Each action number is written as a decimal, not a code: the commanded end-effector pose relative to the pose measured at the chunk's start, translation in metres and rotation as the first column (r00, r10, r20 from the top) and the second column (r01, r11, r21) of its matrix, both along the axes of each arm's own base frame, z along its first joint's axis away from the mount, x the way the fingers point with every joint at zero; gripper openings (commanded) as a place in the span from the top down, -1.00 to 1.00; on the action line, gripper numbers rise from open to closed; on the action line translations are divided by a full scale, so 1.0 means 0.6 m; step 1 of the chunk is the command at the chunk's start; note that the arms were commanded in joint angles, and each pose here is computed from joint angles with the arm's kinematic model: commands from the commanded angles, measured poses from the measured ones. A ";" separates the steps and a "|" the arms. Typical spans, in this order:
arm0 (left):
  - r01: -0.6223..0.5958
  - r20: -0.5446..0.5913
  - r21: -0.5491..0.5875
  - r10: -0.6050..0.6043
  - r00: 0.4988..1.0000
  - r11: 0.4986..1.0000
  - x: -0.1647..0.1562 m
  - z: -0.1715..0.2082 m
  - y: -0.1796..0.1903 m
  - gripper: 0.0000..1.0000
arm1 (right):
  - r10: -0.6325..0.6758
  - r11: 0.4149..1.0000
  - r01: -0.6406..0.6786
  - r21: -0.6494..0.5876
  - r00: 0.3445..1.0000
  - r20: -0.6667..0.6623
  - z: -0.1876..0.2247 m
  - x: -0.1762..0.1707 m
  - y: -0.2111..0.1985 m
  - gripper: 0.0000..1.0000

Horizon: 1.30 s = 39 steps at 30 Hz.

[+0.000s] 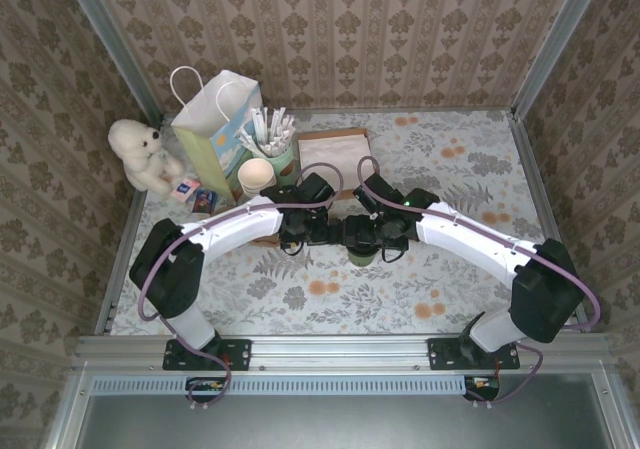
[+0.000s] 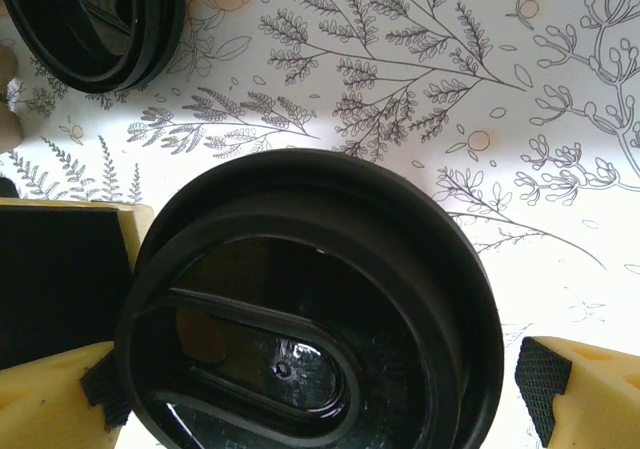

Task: Pack the takeout coffee

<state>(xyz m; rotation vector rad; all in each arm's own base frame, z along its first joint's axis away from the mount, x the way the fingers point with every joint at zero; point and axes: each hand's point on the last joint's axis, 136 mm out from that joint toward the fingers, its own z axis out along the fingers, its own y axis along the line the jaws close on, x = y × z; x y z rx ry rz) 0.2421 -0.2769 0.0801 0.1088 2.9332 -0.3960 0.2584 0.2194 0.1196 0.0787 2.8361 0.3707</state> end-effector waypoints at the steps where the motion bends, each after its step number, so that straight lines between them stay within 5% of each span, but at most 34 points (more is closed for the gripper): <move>1: -0.007 -0.017 0.005 0.007 1.000 1.000 -0.003 -0.005 -0.003 -1.00 | 0.005 0.999 -0.004 -0.042 1.000 0.008 0.004 0.001 -0.007 -0.99; 21: 0.003 -0.012 0.001 -0.003 1.000 1.000 -0.004 -0.003 -0.009 -1.00 | -0.001 1.000 0.001 -0.018 1.000 -0.005 -0.026 -0.008 -0.006 -0.69; 39: 0.005 0.000 -0.008 -0.005 1.000 1.000 -0.005 0.003 -0.010 -1.00 | 0.005 1.000 -0.005 -0.016 1.000 0.016 -0.017 -0.007 -0.011 -0.62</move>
